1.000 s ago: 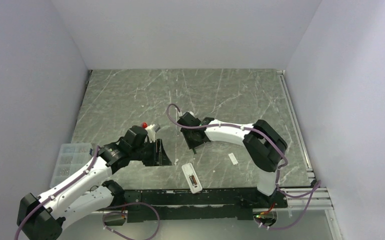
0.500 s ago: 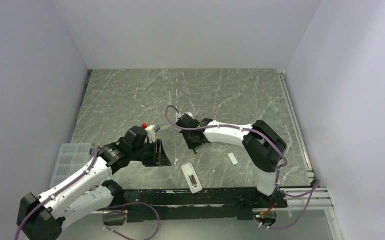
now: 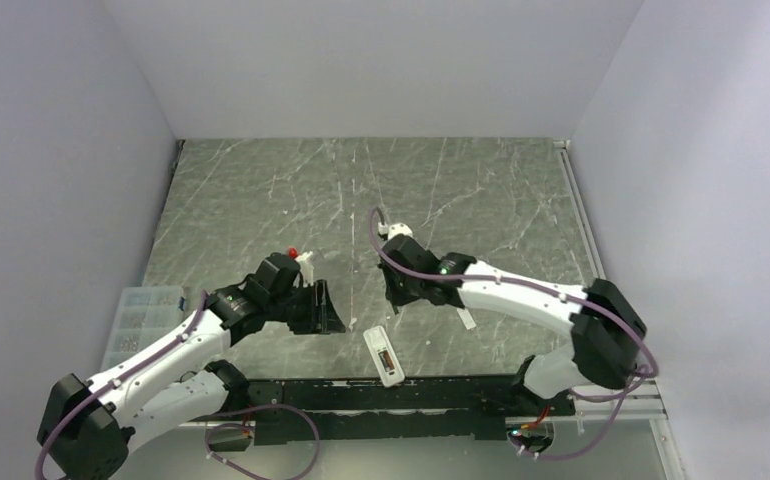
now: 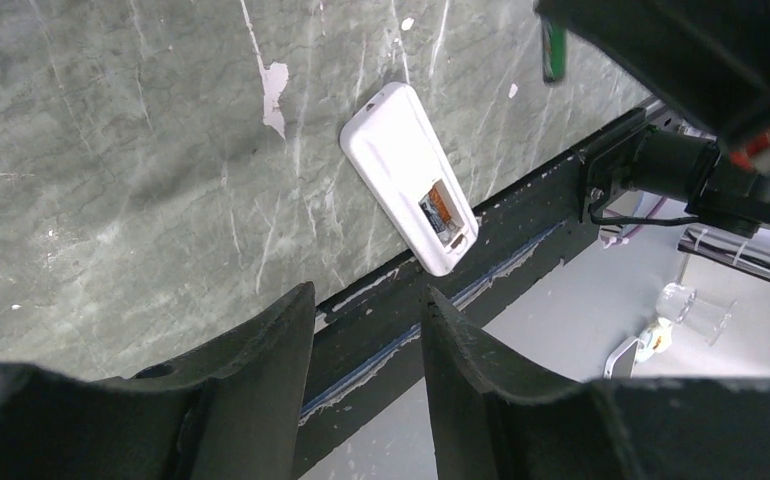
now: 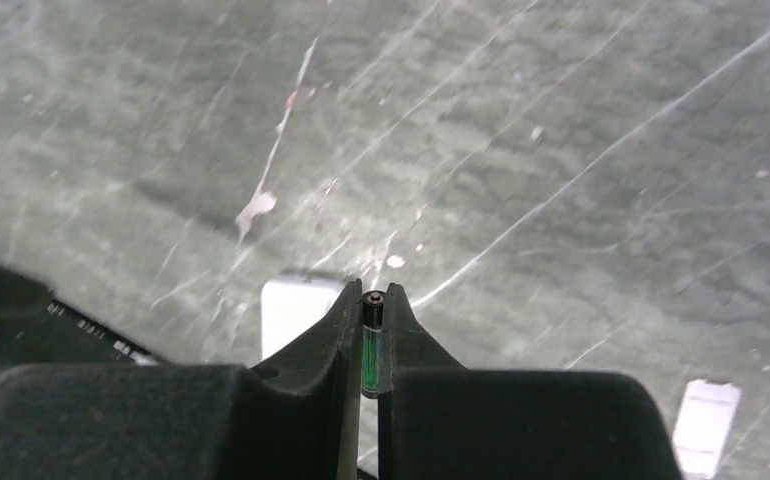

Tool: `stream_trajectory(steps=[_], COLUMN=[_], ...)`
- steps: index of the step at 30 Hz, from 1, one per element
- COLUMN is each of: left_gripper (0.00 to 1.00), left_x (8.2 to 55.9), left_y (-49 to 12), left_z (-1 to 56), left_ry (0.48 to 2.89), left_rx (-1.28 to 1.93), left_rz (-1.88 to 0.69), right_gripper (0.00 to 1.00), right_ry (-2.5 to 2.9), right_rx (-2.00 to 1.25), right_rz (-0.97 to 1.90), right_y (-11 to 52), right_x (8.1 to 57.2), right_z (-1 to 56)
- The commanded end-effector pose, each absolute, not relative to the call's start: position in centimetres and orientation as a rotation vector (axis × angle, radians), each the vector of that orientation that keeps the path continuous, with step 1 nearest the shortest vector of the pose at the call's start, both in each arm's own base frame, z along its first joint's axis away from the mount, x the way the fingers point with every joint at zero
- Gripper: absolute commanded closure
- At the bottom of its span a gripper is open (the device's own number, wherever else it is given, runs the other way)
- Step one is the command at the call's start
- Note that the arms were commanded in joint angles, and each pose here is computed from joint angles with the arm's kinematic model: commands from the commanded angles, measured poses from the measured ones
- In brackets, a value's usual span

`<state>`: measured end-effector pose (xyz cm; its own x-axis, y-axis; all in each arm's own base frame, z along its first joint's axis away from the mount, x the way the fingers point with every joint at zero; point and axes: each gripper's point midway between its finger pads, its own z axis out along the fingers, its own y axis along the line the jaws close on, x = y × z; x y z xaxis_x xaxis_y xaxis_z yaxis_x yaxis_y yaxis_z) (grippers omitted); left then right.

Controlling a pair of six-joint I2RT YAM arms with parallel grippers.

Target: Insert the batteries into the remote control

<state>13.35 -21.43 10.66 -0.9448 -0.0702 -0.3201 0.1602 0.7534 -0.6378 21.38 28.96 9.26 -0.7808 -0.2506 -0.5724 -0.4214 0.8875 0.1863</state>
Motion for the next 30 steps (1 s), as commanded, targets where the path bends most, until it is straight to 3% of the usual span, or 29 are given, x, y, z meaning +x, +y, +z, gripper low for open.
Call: stream_trajectory(steps=[1, 15, 30], left_gripper=[0.51, 0.51, 0.51], left_x=[13.7, 13.4, 13.2], left_y=[-22.2, -22.3, -22.1], left_z=[10.9, 10.5, 10.9], left_ry=[2.606, 2.615, 2.613], left_rx=[0.06, 0.036, 0.051], left_rz=[-1.048, -1.076, -1.067], right_gripper=[1.0, 1.0, 1.0], right_ry=[2.438, 2.298, 2.253], right_rx=[-0.406, -0.306, -0.285], right_rz=[0.595, 0.782, 0.714], right_y=[29.9, 31.5, 31.6], right_x=[18.6, 13.5, 12.5], right_z=[10.8, 9.4, 7.1])
